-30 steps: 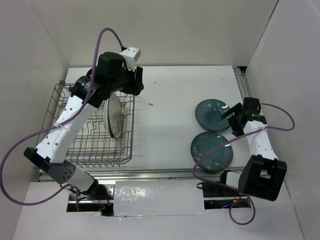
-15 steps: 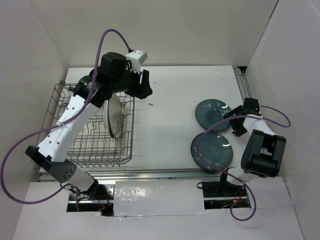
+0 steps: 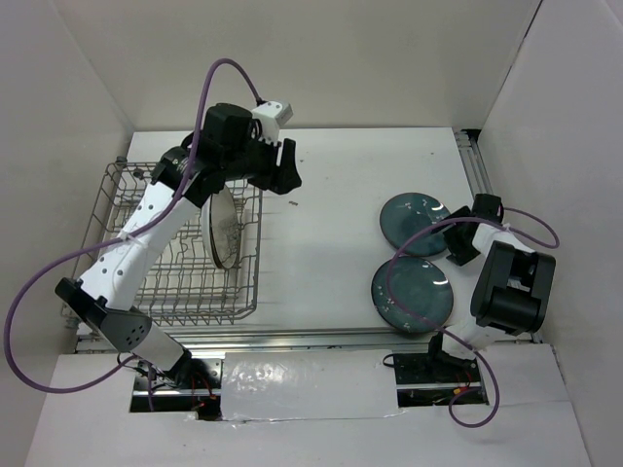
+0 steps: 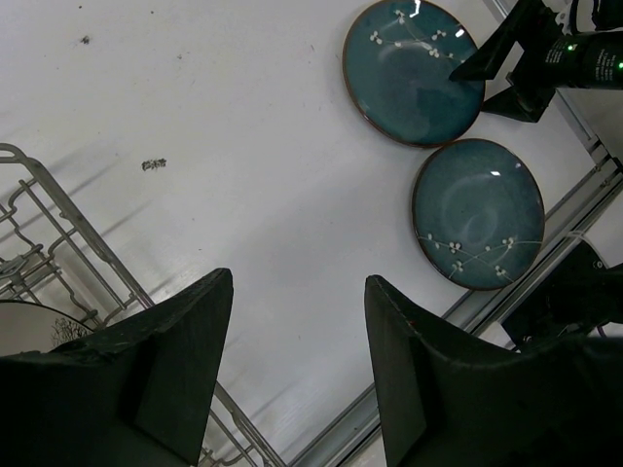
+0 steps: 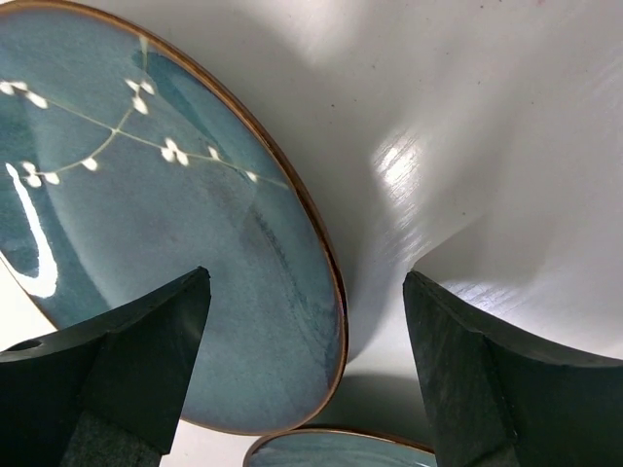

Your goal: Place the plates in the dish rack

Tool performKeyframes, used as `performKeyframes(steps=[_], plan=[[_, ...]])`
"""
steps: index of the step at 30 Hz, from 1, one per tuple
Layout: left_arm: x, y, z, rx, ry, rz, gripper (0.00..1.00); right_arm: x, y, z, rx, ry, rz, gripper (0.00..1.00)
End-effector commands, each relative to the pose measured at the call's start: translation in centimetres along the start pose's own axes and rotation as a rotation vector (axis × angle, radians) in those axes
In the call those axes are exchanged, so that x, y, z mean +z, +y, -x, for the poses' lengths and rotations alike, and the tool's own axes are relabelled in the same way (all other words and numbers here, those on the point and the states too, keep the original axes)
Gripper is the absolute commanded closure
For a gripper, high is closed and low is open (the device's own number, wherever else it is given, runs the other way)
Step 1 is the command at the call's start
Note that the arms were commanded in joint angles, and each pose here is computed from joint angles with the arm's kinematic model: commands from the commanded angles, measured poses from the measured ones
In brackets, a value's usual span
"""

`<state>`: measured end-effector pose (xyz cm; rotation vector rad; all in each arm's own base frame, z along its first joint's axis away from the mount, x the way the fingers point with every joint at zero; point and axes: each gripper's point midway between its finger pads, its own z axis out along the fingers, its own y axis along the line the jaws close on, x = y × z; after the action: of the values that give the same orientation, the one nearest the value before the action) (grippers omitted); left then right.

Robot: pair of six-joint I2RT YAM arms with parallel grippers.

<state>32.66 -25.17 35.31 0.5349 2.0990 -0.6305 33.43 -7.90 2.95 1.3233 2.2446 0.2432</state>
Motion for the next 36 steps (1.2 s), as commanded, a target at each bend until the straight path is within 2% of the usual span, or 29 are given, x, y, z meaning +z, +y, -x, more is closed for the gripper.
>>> performKeyframes(steps=[1,15,28,32,36], plan=[[-0.3,-0.8,1.1,-0.006,-0.048,-0.03,0.31,0.4,0.1,0.6,0.002,-0.014,0.028,0.13],[-0.1,-1.0,0.4,-0.029,-0.033,-0.047,0.3,0.7,-0.5,-1.0,0.086,0.012,0.045,0.16],[-1.2,-0.1,0.0,-0.031,-0.048,0.001,0.28,0.8,-0.2,-1.7,0.146,0.018,0.089,0.28],[-1.3,0.4,0.0,-0.036,-0.05,0.01,0.28,0.6,-0.3,-1.6,0.136,0.01,0.079,0.28],[-1.6,0.9,-0.1,-0.043,-0.056,0.016,0.28,0.5,0.3,-1.8,0.119,0.016,0.104,0.37]])
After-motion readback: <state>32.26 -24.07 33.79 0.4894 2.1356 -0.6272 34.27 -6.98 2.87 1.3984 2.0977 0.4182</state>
